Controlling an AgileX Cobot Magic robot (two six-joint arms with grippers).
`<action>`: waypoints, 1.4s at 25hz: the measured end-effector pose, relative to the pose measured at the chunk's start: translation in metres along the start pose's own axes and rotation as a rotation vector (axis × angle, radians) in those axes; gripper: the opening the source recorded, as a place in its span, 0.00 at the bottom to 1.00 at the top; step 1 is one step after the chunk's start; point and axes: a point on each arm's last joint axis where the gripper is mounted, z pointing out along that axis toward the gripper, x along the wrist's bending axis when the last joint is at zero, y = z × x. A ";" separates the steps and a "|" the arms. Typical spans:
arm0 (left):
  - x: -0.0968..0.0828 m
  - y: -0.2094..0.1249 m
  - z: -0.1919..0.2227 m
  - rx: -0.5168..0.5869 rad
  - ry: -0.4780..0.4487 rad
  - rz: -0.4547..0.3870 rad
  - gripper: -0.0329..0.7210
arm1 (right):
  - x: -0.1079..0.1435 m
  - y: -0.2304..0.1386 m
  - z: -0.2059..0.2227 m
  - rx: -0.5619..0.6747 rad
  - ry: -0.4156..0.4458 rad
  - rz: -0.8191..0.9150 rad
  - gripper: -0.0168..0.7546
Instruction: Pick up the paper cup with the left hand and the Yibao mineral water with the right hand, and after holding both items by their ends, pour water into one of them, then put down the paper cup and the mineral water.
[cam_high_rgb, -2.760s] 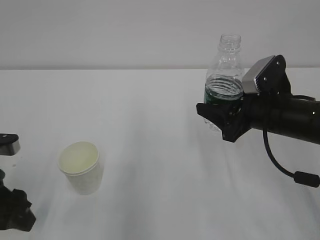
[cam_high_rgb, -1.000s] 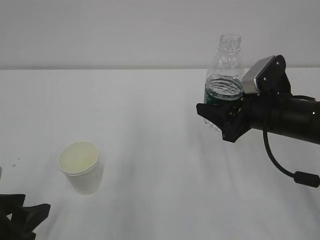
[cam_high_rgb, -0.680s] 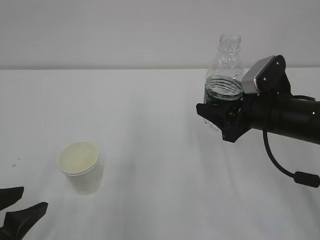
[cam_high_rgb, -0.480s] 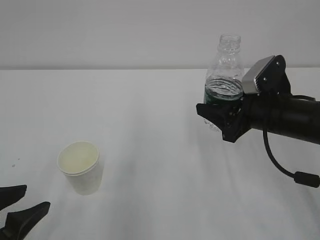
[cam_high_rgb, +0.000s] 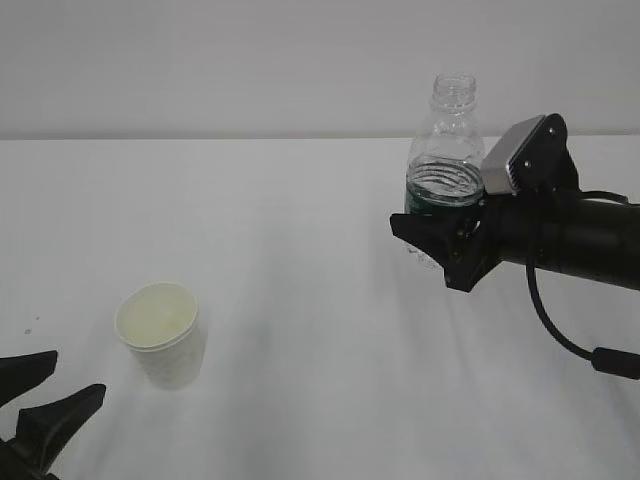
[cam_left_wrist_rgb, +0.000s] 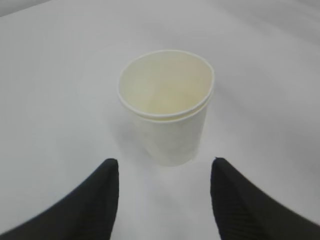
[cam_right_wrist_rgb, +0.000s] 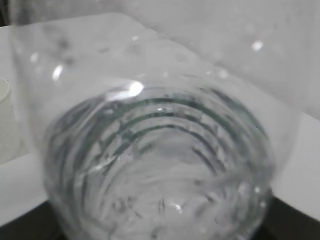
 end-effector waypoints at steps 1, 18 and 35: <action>0.000 -0.002 0.002 0.013 0.002 -0.001 0.60 | 0.000 0.000 0.000 0.000 0.000 0.000 0.61; -0.006 -0.041 0.031 0.150 -0.004 -0.051 0.91 | 0.000 0.000 0.000 0.000 0.000 0.000 0.61; -0.005 -0.041 0.031 0.152 0.012 -0.058 0.91 | 0.000 0.000 0.000 0.002 -0.001 0.000 0.61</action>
